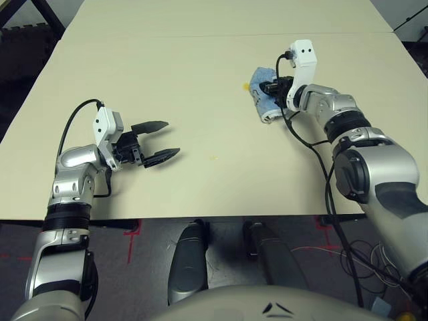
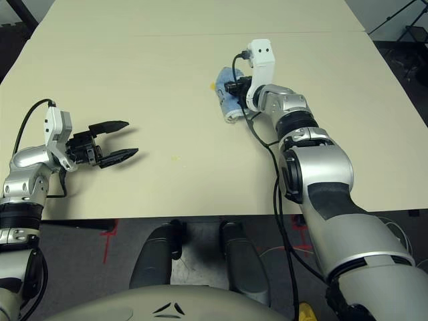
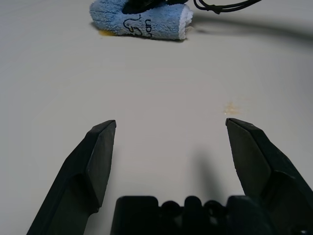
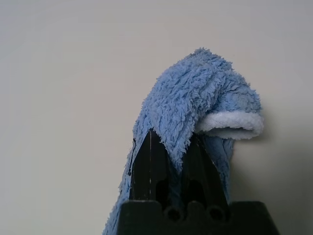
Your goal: Wipe the water off the table with a rag.
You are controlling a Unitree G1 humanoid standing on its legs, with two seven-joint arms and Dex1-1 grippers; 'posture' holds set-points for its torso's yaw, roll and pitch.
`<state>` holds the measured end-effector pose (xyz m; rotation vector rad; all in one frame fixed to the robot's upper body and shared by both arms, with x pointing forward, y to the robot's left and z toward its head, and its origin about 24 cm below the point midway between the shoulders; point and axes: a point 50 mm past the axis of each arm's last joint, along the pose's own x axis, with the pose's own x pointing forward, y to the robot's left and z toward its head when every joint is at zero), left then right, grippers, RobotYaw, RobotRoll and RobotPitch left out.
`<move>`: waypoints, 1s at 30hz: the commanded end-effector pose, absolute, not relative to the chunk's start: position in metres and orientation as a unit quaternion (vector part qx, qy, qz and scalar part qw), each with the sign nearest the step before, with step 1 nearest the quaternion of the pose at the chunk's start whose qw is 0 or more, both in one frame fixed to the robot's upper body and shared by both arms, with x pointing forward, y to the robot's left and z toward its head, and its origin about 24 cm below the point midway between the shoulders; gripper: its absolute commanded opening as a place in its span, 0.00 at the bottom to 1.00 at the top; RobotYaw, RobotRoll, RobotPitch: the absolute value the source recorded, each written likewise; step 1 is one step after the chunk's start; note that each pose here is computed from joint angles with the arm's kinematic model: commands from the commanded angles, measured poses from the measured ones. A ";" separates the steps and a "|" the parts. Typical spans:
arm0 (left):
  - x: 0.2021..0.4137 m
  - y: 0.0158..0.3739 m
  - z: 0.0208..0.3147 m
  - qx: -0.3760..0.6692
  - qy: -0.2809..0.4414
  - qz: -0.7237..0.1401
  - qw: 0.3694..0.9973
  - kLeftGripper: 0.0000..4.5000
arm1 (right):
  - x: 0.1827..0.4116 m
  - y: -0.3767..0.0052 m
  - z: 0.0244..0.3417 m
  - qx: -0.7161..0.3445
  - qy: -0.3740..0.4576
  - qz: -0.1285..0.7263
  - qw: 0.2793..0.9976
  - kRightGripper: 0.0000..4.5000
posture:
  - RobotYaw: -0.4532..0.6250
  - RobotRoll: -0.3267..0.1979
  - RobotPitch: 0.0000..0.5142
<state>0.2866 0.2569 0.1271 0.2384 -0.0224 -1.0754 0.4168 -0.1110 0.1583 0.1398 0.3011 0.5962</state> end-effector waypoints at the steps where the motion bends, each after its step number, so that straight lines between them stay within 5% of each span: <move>1: 0.281 0.261 0.128 0.116 -0.005 -0.509 0.853 1.00 | 0.414 -0.089 0.154 0.069 0.162 0.318 0.932 0.00 | 0.67 0.62 0.45; 14: 0.276 0.262 0.126 0.114 0.001 -0.507 0.854 1.00 | 0.410 -0.063 0.155 0.044 0.165 0.346 0.923 0.00 | 0.68 0.62 0.45; 30: 0.283 0.257 0.125 0.113 -0.003 -0.513 0.851 1.00 | 0.411 -0.155 0.144 -0.013 0.198 0.294 0.935 0.00 | 0.65 0.62 0.45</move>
